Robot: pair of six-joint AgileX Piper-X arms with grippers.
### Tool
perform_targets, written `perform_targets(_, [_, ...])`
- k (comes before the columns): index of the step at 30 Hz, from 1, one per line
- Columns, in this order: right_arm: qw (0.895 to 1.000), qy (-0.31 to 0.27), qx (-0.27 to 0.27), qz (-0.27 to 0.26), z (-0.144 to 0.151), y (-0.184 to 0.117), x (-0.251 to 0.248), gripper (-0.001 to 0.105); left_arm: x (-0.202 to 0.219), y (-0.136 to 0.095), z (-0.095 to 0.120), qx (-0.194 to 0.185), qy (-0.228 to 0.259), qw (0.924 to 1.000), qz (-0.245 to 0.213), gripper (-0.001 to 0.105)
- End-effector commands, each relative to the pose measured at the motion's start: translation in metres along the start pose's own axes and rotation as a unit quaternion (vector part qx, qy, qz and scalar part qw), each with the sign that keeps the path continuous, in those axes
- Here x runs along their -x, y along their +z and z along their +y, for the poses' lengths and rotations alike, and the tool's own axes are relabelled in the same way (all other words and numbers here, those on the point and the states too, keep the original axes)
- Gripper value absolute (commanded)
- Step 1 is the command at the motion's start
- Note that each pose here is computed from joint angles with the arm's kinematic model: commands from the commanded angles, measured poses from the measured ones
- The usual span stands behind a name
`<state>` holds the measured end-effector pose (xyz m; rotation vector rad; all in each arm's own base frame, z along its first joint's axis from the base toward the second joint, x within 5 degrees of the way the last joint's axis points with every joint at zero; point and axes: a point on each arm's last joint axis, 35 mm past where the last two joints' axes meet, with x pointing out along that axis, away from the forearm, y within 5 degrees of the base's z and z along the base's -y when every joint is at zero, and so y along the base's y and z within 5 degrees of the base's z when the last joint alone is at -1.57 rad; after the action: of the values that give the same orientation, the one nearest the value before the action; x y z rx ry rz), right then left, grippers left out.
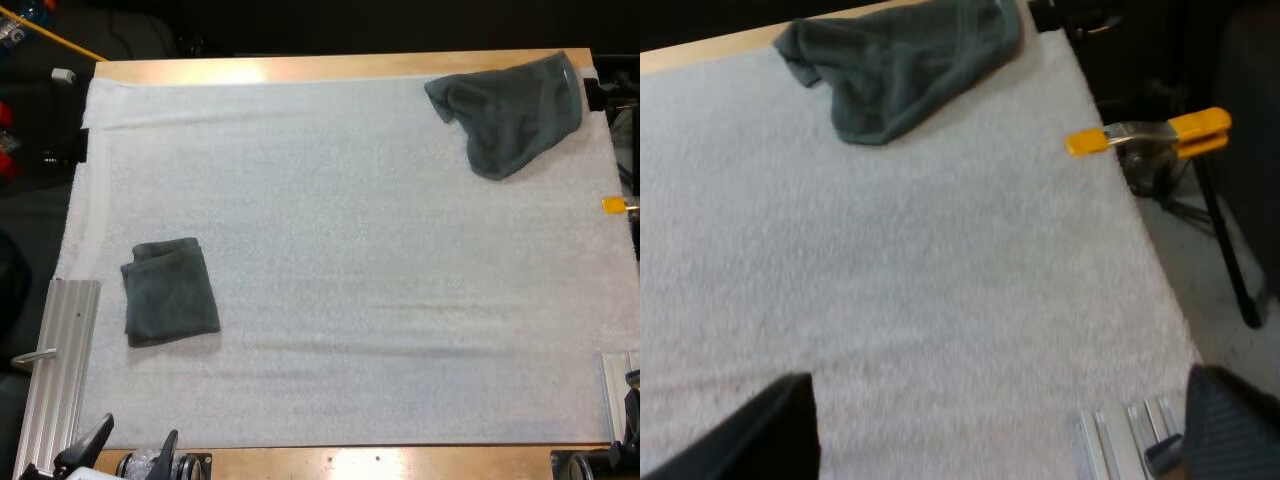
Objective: Pick towel from pile, fold and stack
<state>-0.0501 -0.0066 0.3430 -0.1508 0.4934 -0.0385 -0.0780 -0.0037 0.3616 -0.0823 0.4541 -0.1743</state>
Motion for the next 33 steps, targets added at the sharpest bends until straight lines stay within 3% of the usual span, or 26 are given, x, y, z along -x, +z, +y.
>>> perform_targets(1, [1.0, 0.005, -0.001, 0.009, 0.0, 0.002, -0.001, 0.071, -0.004, -0.001, 0.002, 0.001, 0.003, 0.9997, 0.023, 0.065])
perform_targets(13, [1.0, 0.004, -0.002, -0.002, 0.0, 0.004, -0.001, 0.071, -0.019, -0.007, 0.002, 0.025, -0.01, 0.9983, 0.051, 0.065])
perform_targets(21, [0.992, -0.009, -0.016, -0.122, -0.003, 0.031, 0.001, 0.071, -0.043, 0.0, 0.006, 0.015, -0.012, 0.9997, 0.017, 0.065])
perform_targets(24, [0.99, -0.012, -0.014, -0.141, -0.004, 0.035, 0.001, 0.071, -0.056, 0.001, 0.008, 0.013, -0.013, 0.9998, 0.003, 0.065])
perform_targets(33, [0.995, -0.009, 0.013, -0.096, 0.002, 0.021, -0.038, 0.071, -0.091, 0.002, 0.014, 0.005, -0.016, 0.9991, -0.038, 0.065])
